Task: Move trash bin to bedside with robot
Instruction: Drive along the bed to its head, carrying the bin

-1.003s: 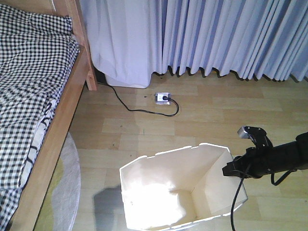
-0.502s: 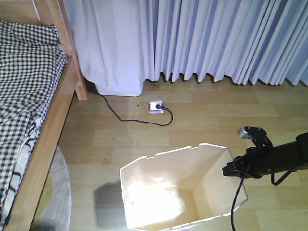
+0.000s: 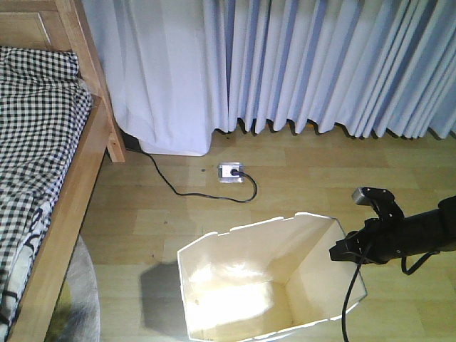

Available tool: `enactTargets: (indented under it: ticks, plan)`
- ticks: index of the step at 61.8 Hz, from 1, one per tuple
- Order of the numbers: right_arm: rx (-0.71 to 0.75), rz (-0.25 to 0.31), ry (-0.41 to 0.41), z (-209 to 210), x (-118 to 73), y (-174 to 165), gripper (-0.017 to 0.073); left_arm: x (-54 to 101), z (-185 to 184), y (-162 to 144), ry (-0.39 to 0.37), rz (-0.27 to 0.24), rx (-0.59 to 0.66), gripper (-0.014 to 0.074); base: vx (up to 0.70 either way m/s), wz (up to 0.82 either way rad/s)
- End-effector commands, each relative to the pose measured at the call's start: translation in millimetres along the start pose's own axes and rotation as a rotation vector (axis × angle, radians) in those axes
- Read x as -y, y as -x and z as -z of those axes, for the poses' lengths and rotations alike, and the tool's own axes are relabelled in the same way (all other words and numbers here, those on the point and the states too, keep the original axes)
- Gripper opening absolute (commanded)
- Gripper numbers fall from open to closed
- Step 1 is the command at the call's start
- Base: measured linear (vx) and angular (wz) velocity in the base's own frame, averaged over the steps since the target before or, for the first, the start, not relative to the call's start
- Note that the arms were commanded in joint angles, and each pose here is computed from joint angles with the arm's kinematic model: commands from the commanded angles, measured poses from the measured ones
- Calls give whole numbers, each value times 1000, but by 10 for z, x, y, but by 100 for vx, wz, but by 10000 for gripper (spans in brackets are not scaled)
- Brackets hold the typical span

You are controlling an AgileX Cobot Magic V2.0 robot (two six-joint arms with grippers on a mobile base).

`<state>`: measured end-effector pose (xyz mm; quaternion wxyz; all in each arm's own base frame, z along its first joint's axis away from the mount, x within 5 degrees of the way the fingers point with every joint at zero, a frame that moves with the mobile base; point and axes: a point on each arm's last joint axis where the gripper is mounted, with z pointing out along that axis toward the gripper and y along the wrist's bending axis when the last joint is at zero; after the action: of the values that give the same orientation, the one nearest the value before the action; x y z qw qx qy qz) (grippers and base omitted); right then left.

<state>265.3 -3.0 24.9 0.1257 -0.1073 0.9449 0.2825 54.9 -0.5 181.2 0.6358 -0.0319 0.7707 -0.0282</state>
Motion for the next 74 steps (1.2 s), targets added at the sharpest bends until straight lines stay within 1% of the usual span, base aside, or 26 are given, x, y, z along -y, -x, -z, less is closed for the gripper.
enactTargets:
  ticks: [1,74]
  plan:
    - [127,5,189,167,-233,195,-3,0,2,31,-4,9,72,-6,19,8]
    - [127,5,189,167,-233,195,-3,0,2,31,-4,9,72,-6,19,3]
